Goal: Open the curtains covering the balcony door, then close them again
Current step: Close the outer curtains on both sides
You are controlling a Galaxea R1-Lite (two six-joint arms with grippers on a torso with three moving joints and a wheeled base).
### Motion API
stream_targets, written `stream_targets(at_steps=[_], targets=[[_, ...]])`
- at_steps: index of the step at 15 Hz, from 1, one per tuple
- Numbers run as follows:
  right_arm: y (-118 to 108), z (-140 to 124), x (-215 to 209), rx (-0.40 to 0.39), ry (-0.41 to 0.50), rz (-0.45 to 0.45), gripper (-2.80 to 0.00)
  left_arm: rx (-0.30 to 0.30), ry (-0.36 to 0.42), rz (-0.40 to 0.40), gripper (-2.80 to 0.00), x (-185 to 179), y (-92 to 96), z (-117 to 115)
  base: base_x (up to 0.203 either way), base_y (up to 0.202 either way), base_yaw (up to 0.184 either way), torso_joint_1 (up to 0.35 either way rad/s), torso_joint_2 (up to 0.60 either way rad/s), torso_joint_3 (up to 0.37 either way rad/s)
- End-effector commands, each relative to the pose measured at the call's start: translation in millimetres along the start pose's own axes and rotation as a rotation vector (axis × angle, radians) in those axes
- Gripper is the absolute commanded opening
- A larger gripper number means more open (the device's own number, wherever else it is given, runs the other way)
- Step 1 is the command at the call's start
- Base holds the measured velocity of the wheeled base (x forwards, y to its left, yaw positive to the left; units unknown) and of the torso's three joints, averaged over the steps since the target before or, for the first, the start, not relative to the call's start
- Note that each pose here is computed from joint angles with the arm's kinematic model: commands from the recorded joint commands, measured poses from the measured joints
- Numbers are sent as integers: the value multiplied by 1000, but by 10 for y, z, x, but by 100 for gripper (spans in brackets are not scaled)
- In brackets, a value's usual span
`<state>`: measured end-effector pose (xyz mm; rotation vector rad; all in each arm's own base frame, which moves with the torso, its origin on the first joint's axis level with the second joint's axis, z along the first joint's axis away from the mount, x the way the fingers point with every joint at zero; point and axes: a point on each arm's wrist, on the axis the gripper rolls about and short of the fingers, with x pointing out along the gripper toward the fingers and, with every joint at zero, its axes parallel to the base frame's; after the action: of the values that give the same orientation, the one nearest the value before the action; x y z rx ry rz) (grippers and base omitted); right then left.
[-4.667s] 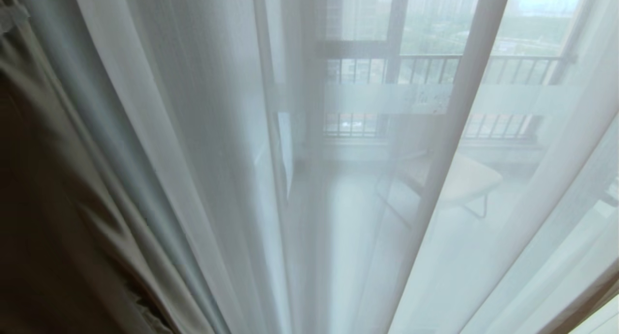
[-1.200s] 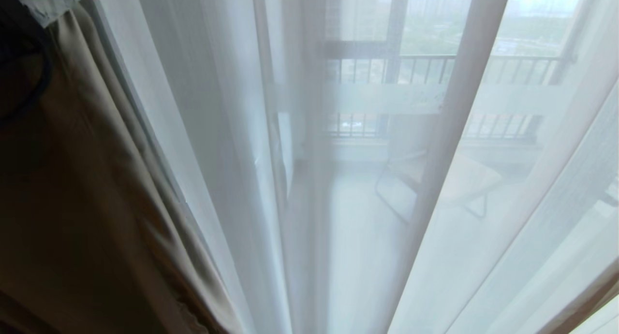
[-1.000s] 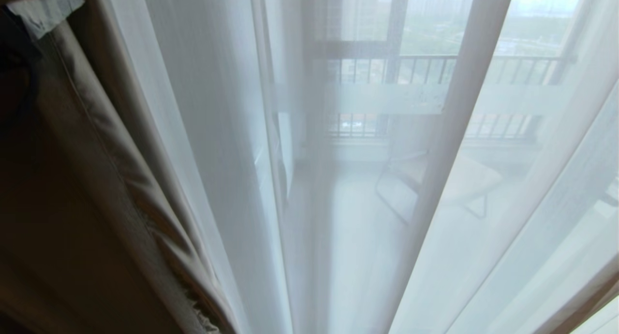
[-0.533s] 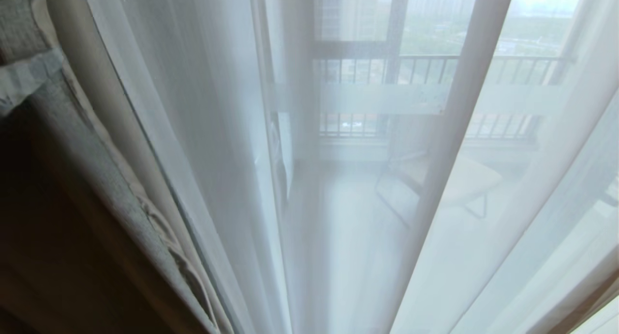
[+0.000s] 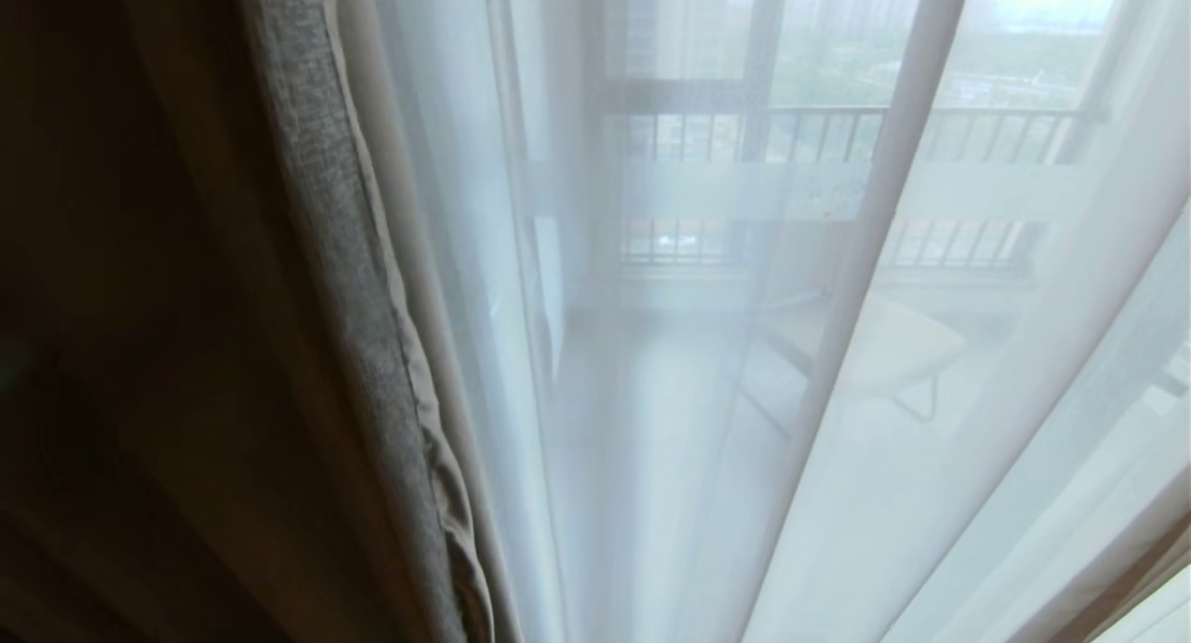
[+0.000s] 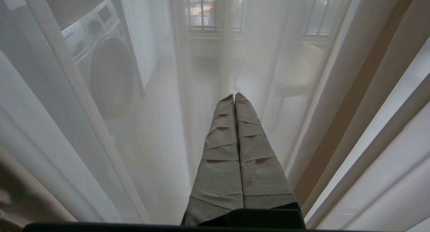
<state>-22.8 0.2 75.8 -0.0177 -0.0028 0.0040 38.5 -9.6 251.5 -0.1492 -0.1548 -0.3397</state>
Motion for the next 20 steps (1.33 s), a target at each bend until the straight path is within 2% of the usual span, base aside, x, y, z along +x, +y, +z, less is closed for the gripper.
stream_targets(at_steps=[1, 4, 5, 6, 11, 13, 15, 17, 18, 20], targets=[[0, 0, 0, -1, 0, 1, -280, 8, -39, 0, 0, -122, -21, -4, 0, 0, 0, 0, 0, 0], [0, 0, 0, -1, 0, 1, -280, 8, -42, 29, 0, -118, -14, -4, 0, 0, 0, 0, 0, 0], [0, 0, 0, -1, 0, 1, -280, 7, -40, 33, -59, -117, -12, -12, 0, 0, 0, 0, 0, 0], [0, 0, 0, -1, 0, 1, -280, 6, -36, 34, -280, -116, -9, -25, 0, 0, 0, 0, 0, 0], [0, 0, 0, -1, 0, 1, -280, 8, -40, 38, -280, -174, -12, -72, 0, 0, 0, 0, 0, 0], [0, 0, 0, -1, 0, 1, -280, 9, -35, 40, -280, -231, -10, -153, 0, 0, 0, 0, 0, 0], [0, 0, 0, -1, 0, 1, -280, 5, 5, 49, -280, -346, -5, -324, 0, 0, 0, 0, 0, 0], [0, 0, 0, -1, 0, 1, -280, -2, 74, 101, -280, -503, 4, -519, 0, 0, 0, 0, 0, 0], [0, 0, 0, -1, 0, 1, -280, 2, 82, 141, -280, -595, 5, -603, 0, 0, 0, 0, 0, 0], [0, 0, 0, -1, 0, 1, -280, 32, 139, 297, -280, -655, 56, -830, 0, 0, 0, 0, 0, 0]])
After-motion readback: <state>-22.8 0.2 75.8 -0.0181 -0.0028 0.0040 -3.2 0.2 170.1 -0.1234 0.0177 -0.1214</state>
